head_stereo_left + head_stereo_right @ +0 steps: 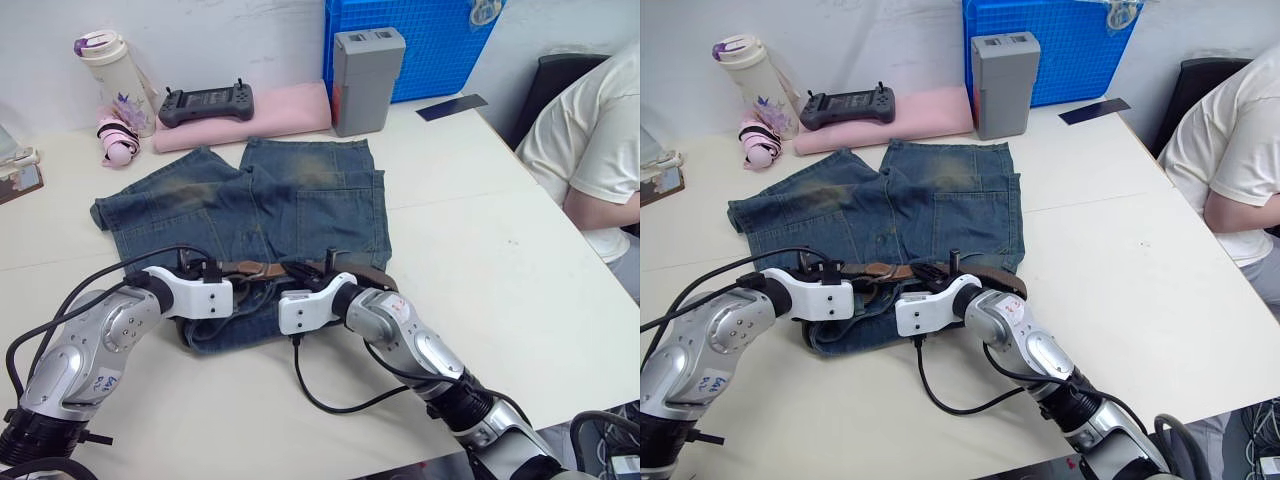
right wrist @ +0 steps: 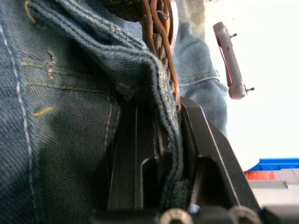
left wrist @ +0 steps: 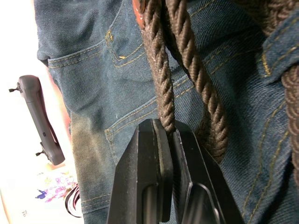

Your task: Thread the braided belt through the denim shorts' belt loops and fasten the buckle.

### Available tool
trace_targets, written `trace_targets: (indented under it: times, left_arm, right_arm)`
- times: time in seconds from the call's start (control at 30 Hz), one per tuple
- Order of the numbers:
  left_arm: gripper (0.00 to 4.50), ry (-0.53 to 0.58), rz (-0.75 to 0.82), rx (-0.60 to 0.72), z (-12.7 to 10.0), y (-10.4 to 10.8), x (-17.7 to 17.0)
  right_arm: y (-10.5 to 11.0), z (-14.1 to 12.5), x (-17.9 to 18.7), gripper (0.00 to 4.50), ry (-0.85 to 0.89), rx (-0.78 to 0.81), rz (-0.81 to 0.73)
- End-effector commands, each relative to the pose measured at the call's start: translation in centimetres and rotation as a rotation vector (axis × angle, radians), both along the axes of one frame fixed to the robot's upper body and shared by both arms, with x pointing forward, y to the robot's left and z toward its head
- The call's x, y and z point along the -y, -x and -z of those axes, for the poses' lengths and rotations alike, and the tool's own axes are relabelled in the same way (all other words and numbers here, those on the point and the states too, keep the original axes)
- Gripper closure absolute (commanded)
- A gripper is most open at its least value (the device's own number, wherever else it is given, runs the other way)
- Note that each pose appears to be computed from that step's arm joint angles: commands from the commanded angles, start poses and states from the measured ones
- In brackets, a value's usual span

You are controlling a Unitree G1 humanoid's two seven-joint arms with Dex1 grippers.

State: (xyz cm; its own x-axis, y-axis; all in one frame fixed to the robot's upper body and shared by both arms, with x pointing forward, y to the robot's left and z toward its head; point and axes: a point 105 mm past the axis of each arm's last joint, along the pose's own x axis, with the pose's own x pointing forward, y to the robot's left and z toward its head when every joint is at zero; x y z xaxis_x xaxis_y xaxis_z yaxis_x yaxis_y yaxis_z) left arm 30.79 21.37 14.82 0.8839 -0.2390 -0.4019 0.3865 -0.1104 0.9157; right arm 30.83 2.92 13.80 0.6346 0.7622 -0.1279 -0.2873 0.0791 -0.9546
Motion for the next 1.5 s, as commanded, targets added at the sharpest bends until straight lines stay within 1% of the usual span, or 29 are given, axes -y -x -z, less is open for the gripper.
trace_targets:
  times: [0.03,0.17,0.23,0.47,0.67,0.83,1.0,1.2,1.23,1.3,1.37,1.5]
  left_arm:
    - [4.5,-0.035,0.049,0.027,-1.2,0.6,0.4]
    - [4.5,-0.059,0.012,0.019,-1.4,0.5,-1.1]
    - [4.5,-0.064,0.003,0.016,-1.4,0.5,-1.4]
    - [4.5,-0.06,0.014,0.003,-1.3,0.8,-0.4]
    - [4.5,-0.083,-0.013,-0.014,-1.0,1.0,-0.3]
    - [4.5,-0.076,-0.023,-0.028,-0.7,1.2,0.1]
    - [4.5,-0.012,-0.01,-0.044,0.0,0.9,1.5]
    - [4.5,0.129,0.009,-0.1,1.7,0.6,3.7]
    - [4.5,0.161,0.018,-0.116,1.9,0.6,4.2]
    - [4.5,0.269,0.012,-0.18,2.8,0.9,5.4]
    - [4.5,0.339,0.014,-0.244,3.8,1.2,6.2]
    - [4.5,0.395,0.047,-0.324,4.9,1.2,7.6]
  right_arm:
    - [0.5,-1.7,-0.8,4.47,-0.046,0.046,-0.028]
    - [0.3,-2.1,-0.8,4.47,-0.064,0.052,-0.016]
    - [0.3,-2.2,-0.8,4.47,-0.064,0.056,-0.017]
    - [0.3,-2.3,-0.7,4.47,-0.036,0.066,-0.014]
    - [0.2,-2.3,-0.8,4.47,0.005,0.036,0.0]
    - [0.2,-2.2,-0.7,4.47,0.019,0.024,0.002]
    - [0.2,-2.1,-1.0,4.47,0.024,0.016,-0.003]
    - [0.3,-1.7,-1.1,4.47,0.033,-0.004,-0.018]
    - [0.3,-1.6,-1.0,4.47,0.04,-0.011,-0.022]
    - [0.4,-1.1,-0.9,4.47,0.06,-0.032,-0.028]
    - [0.5,-0.6,-0.8,4.47,0.086,-0.064,-0.039]
    - [0.7,0.2,-0.4,4.47,0.113,-0.139,-0.054]
